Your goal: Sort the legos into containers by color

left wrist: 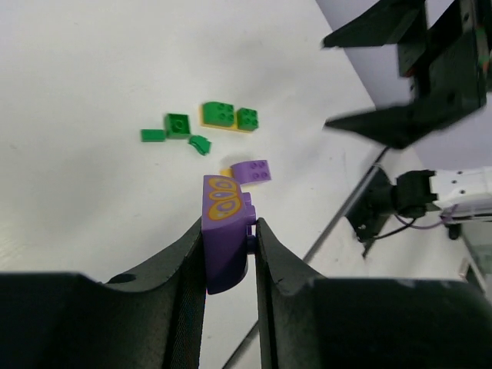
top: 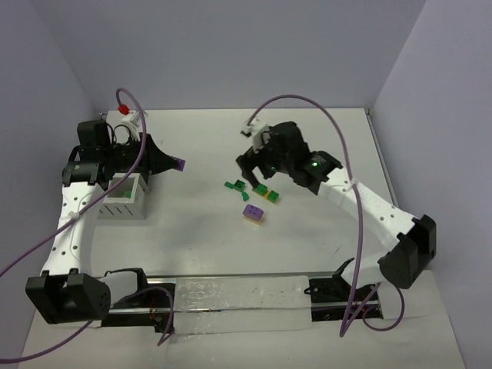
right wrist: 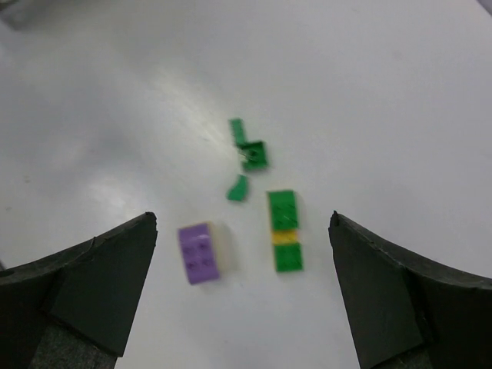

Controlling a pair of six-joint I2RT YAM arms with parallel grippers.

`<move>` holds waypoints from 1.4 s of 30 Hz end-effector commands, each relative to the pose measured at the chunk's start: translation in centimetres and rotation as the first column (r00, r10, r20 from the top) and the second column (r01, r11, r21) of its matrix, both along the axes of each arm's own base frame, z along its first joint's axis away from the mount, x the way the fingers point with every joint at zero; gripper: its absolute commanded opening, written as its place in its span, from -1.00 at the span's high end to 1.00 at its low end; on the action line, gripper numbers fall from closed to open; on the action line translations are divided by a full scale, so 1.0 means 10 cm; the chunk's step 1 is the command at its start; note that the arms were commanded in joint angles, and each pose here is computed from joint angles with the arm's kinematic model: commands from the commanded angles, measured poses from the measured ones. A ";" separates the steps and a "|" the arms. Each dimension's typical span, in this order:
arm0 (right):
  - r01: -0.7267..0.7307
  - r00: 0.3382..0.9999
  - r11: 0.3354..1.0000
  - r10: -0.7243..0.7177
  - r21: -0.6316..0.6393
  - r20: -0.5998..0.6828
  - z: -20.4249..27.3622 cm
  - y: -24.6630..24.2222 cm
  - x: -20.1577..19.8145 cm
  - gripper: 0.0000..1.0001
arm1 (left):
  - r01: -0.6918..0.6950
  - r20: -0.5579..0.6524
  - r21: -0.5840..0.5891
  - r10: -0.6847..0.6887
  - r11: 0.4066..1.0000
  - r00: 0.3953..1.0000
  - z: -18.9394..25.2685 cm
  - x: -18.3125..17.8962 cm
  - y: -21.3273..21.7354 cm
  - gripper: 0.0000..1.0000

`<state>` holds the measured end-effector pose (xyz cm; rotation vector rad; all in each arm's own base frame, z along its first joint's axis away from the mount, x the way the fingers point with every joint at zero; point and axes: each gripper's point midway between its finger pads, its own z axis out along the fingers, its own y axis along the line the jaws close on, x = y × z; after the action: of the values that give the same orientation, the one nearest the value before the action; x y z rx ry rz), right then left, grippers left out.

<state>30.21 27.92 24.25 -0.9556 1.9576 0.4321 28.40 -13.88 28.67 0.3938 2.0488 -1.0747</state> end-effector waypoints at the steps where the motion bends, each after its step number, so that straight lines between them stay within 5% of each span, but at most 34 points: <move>1: 0.123 0.990 0.992 -0.125 0.028 0.066 0.15 -0.52 0.16 -1.00 | -0.051 0.134 0.093 0.038 0.994 0.990 0.16 0.01 0.21 1.00; 8: 0.253 0.965 0.967 -0.252 -0.013 0.072 -0.12 -0.97 0.52 -1.00 | -0.117 0.247 0.123 0.084 0.985 0.965 0.17 0.26 0.45 0.99; 14: 0.325 0.944 0.945 -0.327 -0.040 -0.043 -0.54 -1.13 0.75 -1.00 | -0.115 0.223 0.145 0.081 0.983 0.972 -0.09 0.49 0.73 1.00; 22: 0.238 0.969 0.970 -0.235 -0.051 0.072 -0.47 -1.19 0.88 -0.99 | -0.244 0.287 0.140 0.196 0.960 0.938 0.03 0.84 1.18 1.00; 36: 0.244 0.967 0.968 -0.247 -0.067 -0.057 -0.72 -1.12 1.21 -1.00 | -0.482 0.205 0.138 0.451 0.865 0.869 0.33 1.15 2.29 0.99; 42: 0.236 0.965 0.969 -0.242 -0.071 -0.102 -0.83 -1.12 1.27 -1.00 | -0.504 0.199 0.222 0.468 0.834 0.861 0.22 1.10 2.49 0.98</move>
<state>41.67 16.51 14.47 -0.7508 2.1950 0.2683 40.03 10.16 30.39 0.0366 1.9949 -0.5080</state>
